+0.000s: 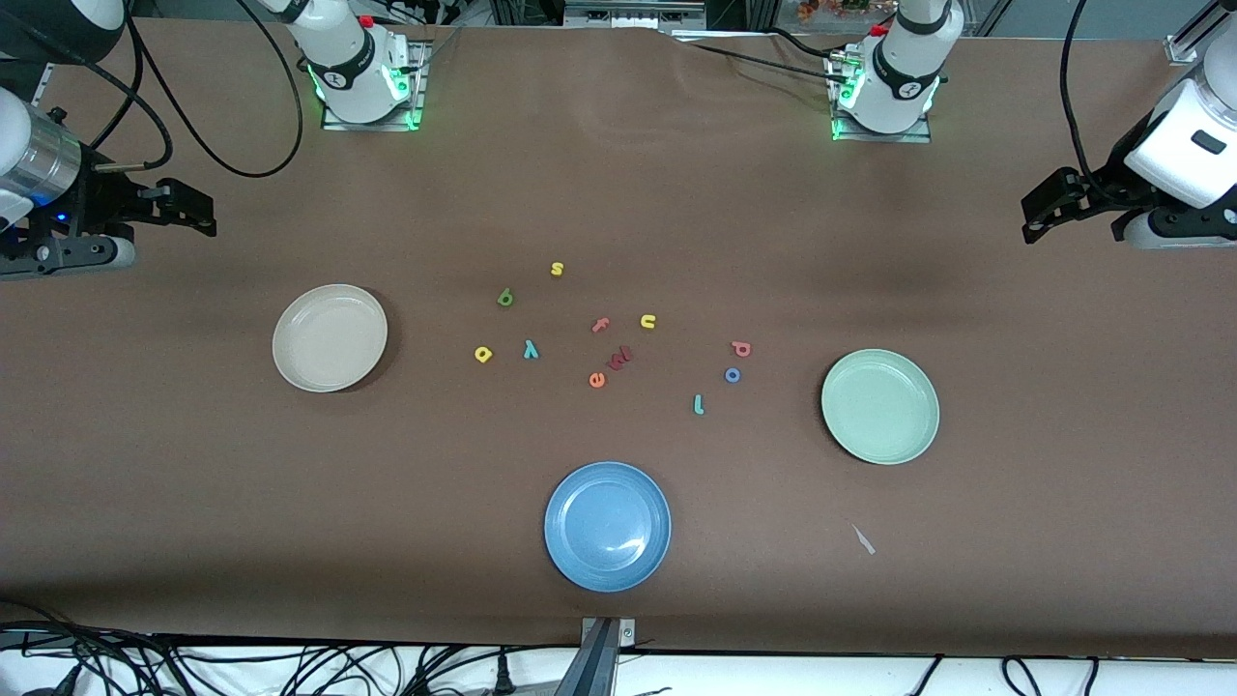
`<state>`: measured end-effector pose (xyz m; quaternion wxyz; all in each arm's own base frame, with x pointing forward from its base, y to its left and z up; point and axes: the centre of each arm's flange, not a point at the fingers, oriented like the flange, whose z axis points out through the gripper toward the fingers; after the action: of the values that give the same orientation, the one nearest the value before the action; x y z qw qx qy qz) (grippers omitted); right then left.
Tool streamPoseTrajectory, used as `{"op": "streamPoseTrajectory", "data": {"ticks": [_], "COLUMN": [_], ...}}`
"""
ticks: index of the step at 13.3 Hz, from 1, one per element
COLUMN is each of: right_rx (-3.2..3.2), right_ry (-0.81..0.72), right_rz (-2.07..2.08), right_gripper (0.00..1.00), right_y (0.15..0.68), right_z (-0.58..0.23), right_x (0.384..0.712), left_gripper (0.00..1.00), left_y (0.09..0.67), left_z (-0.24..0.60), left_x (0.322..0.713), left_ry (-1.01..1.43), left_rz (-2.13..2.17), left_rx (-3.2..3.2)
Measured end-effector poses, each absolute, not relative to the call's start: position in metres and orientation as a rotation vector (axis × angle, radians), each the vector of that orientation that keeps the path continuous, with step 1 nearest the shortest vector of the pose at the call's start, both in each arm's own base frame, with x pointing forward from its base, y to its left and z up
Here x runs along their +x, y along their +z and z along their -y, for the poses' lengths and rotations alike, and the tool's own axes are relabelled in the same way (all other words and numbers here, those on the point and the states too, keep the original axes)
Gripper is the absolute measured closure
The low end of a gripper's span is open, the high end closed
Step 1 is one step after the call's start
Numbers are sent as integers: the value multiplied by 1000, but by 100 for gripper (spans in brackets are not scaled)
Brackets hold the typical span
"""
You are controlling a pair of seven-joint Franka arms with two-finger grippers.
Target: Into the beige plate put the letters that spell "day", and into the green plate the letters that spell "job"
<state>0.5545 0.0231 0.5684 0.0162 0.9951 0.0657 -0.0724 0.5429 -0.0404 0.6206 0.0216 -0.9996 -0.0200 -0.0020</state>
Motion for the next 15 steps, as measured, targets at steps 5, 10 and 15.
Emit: {"op": "streamPoseTrajectory", "data": {"ticks": [5,10,15], "right_rx": [3094,3094,3094], "right_ry": [-225,-226,-226], "right_rz": [-204,-204,-203], "right_gripper": [0,0,0], "right_y": [568,568,568], "right_z": [-23,-23,-23], "right_x": [555,555,555], "left_gripper": [0,0,0], "left_y": [621,620,621], "left_z": [46,66,65], "left_x": [542,540,541], "left_ry": [-6,-8,-8], "left_rz": [43,-15,-12], "left_rx": [-3098,-3093,-3093]}}
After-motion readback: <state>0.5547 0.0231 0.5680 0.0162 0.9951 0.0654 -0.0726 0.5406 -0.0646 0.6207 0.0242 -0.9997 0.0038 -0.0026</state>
